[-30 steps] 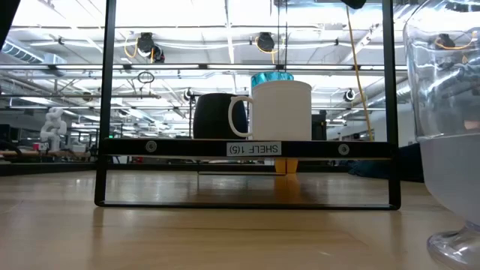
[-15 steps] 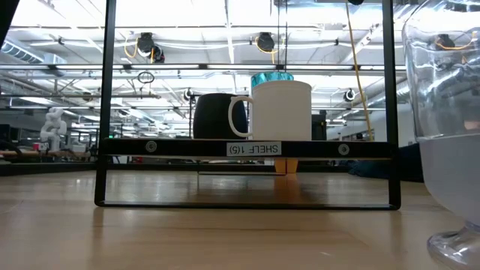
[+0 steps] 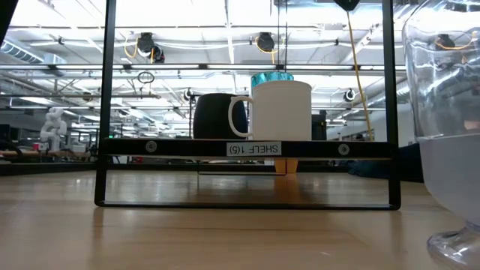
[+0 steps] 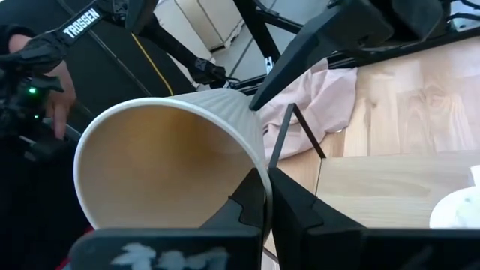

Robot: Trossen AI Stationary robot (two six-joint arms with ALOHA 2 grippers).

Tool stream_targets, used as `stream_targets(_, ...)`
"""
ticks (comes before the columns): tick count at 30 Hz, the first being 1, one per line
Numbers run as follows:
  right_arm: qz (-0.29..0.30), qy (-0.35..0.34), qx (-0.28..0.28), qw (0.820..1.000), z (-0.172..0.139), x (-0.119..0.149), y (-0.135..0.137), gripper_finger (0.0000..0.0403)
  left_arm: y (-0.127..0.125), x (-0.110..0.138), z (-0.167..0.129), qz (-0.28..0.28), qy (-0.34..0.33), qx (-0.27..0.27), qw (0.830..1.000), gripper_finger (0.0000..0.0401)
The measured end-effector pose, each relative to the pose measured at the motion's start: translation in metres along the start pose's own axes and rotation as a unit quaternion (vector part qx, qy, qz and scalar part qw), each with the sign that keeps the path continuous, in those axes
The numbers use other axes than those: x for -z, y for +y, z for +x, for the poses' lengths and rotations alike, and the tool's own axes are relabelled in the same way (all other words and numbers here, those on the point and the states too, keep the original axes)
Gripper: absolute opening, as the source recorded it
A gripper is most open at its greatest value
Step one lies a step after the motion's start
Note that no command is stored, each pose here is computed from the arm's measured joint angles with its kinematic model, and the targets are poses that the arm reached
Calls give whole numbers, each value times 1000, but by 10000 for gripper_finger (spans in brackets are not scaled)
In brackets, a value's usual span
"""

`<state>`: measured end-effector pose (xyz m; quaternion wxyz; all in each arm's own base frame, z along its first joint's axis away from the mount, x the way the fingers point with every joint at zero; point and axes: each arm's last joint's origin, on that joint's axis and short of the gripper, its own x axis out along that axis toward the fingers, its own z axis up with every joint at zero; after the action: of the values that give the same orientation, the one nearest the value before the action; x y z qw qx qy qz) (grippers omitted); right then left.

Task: Stack small to large cups/mugs on shelf
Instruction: Put the white cup on the shelf

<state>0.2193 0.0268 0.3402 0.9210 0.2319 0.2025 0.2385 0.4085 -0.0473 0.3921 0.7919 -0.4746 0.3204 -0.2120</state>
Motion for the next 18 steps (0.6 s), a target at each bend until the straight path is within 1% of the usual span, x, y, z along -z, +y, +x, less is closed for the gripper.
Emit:
stream_targets(6, 8, -20, -18, 1000, -5, -8, -6, 0, -1, 1, 0, 2, -2, -1, 1000, 381)
stream_targets(10, 14, -64, -38, 997, -8, -18, -2, 0, -1, 3, 3, 15, -16, -16, 1000, 381)
stream_targets(18, 33, -65, -41, 996, -5, -19, -4, 0, -2, 2, 3, 17, -29, -22, 999, 381)
